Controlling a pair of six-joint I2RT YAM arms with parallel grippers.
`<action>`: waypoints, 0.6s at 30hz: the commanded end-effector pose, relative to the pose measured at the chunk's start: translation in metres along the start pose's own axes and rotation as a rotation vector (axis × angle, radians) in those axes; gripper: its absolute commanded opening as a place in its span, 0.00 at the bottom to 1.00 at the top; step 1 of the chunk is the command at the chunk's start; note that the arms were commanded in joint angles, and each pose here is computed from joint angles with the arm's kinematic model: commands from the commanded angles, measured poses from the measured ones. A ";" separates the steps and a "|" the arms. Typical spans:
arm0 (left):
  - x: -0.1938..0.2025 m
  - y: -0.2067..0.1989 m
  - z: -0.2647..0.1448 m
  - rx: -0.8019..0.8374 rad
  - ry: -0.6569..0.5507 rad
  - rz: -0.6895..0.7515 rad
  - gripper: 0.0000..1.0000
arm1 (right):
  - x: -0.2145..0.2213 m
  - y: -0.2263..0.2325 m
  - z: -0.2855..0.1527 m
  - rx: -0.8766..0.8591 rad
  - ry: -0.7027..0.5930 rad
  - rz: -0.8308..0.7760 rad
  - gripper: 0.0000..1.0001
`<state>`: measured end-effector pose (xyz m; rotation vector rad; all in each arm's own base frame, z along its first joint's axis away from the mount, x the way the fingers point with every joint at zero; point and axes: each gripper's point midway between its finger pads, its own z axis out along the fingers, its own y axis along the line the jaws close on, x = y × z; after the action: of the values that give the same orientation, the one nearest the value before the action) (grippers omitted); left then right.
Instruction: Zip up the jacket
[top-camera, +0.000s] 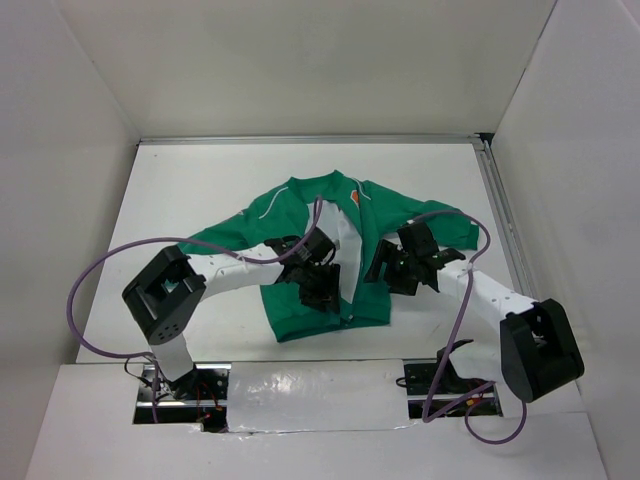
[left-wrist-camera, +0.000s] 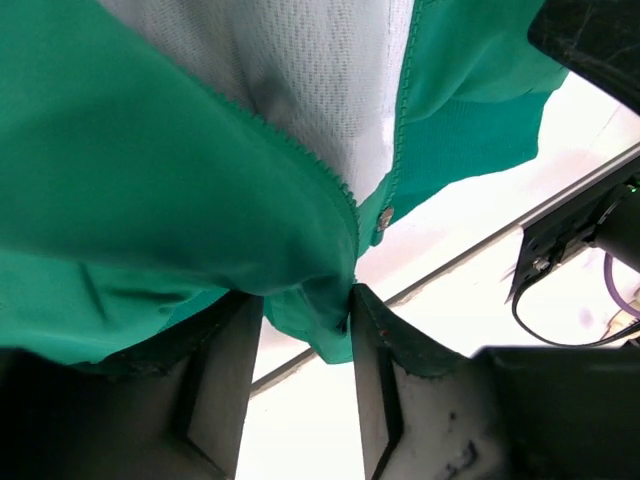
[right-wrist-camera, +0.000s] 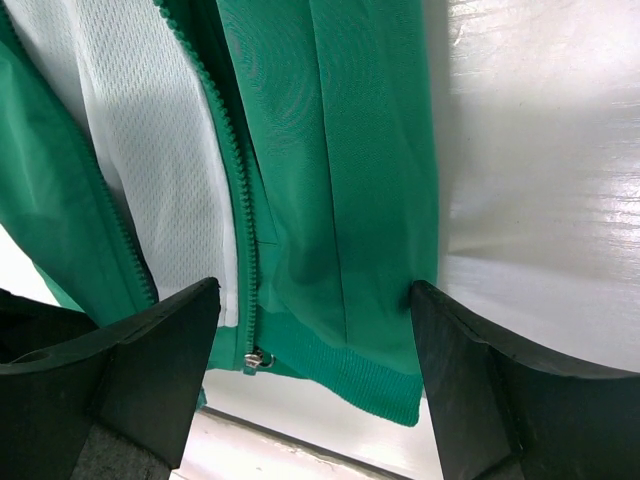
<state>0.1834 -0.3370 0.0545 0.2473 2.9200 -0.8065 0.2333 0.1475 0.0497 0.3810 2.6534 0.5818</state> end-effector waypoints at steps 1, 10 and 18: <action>-0.002 -0.014 -0.007 0.066 -0.016 0.038 0.51 | -0.009 0.008 0.001 -0.032 -0.033 -0.025 0.83; -0.006 -0.021 -0.010 0.087 -0.020 0.056 0.13 | -0.009 0.011 -0.002 0.001 -0.060 -0.094 0.82; 0.006 -0.018 -0.030 0.134 -0.051 0.095 0.02 | -0.004 0.040 -0.024 -0.068 -0.104 -0.188 0.82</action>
<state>0.1779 -0.3364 0.0691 0.3129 2.8632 -0.8840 0.2243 0.1579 0.0577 0.2164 2.6200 0.4943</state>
